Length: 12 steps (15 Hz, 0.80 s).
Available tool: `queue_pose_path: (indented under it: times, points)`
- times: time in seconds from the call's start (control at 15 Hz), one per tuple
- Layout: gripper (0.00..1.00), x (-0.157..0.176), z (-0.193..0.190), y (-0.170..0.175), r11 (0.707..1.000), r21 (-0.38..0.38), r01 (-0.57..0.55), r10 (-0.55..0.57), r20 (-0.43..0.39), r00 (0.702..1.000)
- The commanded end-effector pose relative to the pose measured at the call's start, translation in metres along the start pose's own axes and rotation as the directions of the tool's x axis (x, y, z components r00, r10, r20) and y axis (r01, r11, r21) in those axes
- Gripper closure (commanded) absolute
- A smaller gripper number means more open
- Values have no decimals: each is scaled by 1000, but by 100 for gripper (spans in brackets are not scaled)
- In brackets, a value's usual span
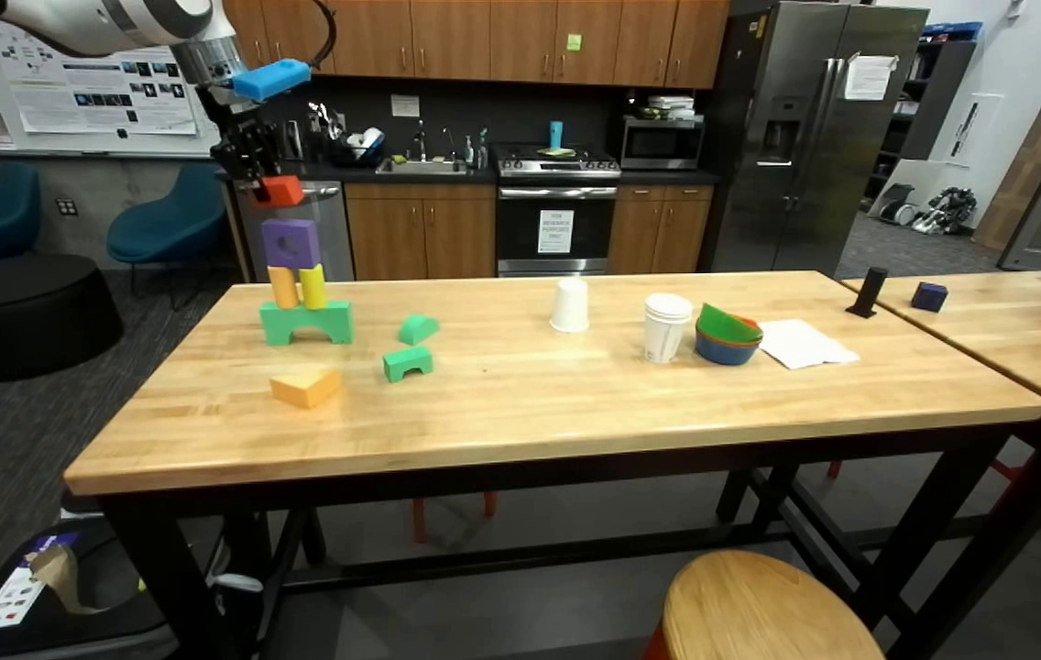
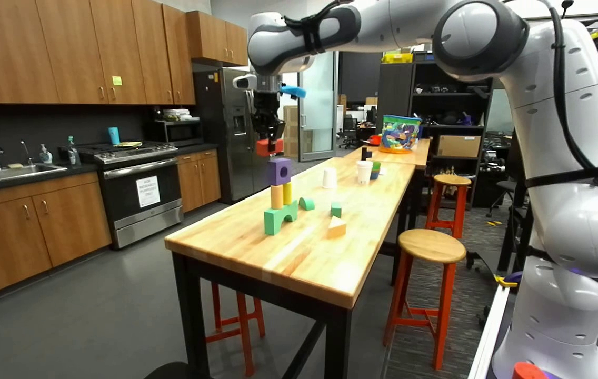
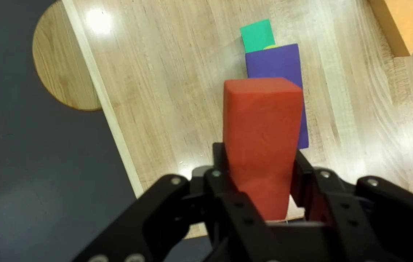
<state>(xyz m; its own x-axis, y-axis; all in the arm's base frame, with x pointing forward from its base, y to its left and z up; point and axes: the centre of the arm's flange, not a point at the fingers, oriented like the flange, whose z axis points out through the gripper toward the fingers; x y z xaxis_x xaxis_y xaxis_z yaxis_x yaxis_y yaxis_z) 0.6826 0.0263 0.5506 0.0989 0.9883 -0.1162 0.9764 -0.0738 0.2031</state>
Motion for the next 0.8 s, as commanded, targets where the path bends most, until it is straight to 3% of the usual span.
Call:
queue_pose_path:
  times: [0.0, 0.4, 0.73]
  points:
    - [84, -4, -6, 14, 1000, 5, -8, 8, -18, 1000]
    - [84, -12, -41, 18, 998, -59, -33, 31, -27, 999]
    - [84, -17, -49, 12, 998, -54, -45, 44, -12, 999]
